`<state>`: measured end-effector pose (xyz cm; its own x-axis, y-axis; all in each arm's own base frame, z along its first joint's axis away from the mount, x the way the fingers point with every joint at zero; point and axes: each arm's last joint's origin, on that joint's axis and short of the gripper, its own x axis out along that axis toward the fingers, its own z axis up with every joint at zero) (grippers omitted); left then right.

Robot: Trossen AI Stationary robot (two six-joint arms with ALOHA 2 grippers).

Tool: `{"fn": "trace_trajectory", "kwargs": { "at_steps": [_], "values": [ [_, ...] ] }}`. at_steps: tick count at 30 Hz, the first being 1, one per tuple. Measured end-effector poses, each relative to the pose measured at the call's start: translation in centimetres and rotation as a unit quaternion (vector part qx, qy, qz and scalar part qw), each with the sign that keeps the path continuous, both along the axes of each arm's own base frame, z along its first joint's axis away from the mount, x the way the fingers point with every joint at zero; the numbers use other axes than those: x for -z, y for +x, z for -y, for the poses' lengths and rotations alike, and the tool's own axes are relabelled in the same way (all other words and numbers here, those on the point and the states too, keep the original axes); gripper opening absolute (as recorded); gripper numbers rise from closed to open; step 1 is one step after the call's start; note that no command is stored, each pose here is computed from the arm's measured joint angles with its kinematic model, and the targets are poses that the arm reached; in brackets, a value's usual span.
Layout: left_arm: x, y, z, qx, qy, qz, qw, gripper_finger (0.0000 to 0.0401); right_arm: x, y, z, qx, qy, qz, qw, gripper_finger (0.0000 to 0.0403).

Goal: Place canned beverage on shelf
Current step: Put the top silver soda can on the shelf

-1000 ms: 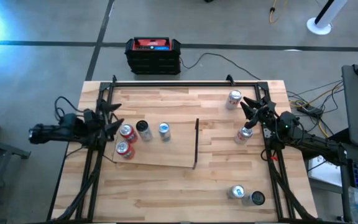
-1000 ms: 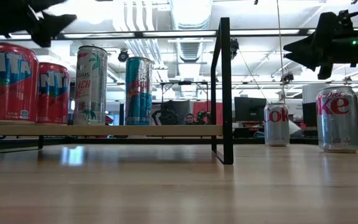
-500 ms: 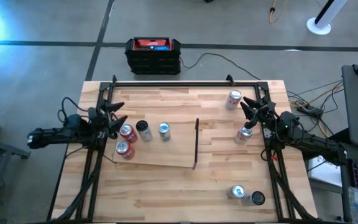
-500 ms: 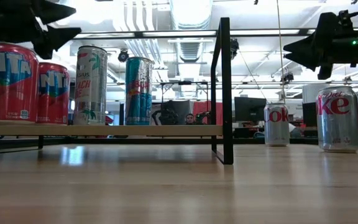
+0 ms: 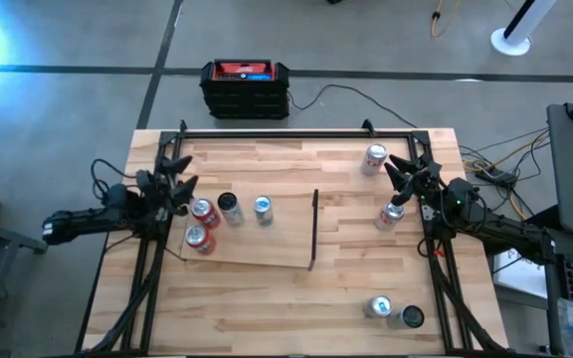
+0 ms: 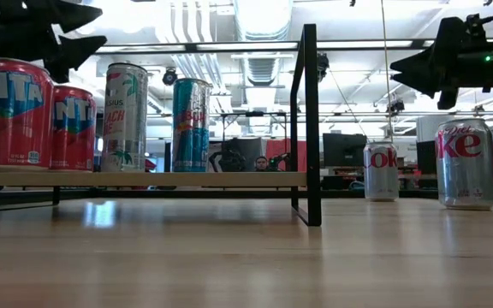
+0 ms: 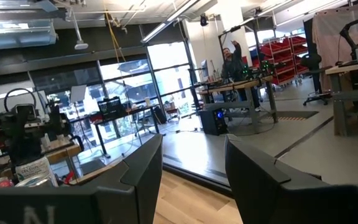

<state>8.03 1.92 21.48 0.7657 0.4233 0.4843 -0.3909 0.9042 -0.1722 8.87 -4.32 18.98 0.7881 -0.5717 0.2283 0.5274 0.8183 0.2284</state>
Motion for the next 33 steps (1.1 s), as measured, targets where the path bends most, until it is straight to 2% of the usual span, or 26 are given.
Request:
{"fn": "trace_trajectory", "kwargs": {
  "at_steps": [6, 12, 17, 20, 33],
  "values": [
    [0.2, -0.2, -0.6, -0.097, -0.005, -0.023, 0.995, 0.0311, 0.0, 0.0, 0.0, 0.0, 0.0, 0.0, 1.0, 0.0157],
    [0.3, -0.3, -0.8, -0.155, 0.004, -0.048, 0.987, 0.0311, 0.0, 0.0, 0.0, 0.0, 0.0, 0.0, 1.0, 0.0157],
    [0.5, -0.7, -1.3, -0.264, -0.021, -0.078, 0.961, 0.0311, 0.0, 0.0, 0.0, 0.0, 0.0, 0.0, 1.0, 0.0157],
    [0.6, -0.9, -1.5, -0.303, -0.046, -0.081, 0.948, 0.0311, 0.0, 0.0, 0.0, 0.0, 0.0, 0.0, 1.0, 0.0157],
    [0.7, -1.0, -1.5, -0.314, -0.054, -0.081, 0.944, 0.0311, 0.0, 0.0, 0.0, 0.0, 0.0, 0.0, 1.0, 0.0157]
  ]
}}
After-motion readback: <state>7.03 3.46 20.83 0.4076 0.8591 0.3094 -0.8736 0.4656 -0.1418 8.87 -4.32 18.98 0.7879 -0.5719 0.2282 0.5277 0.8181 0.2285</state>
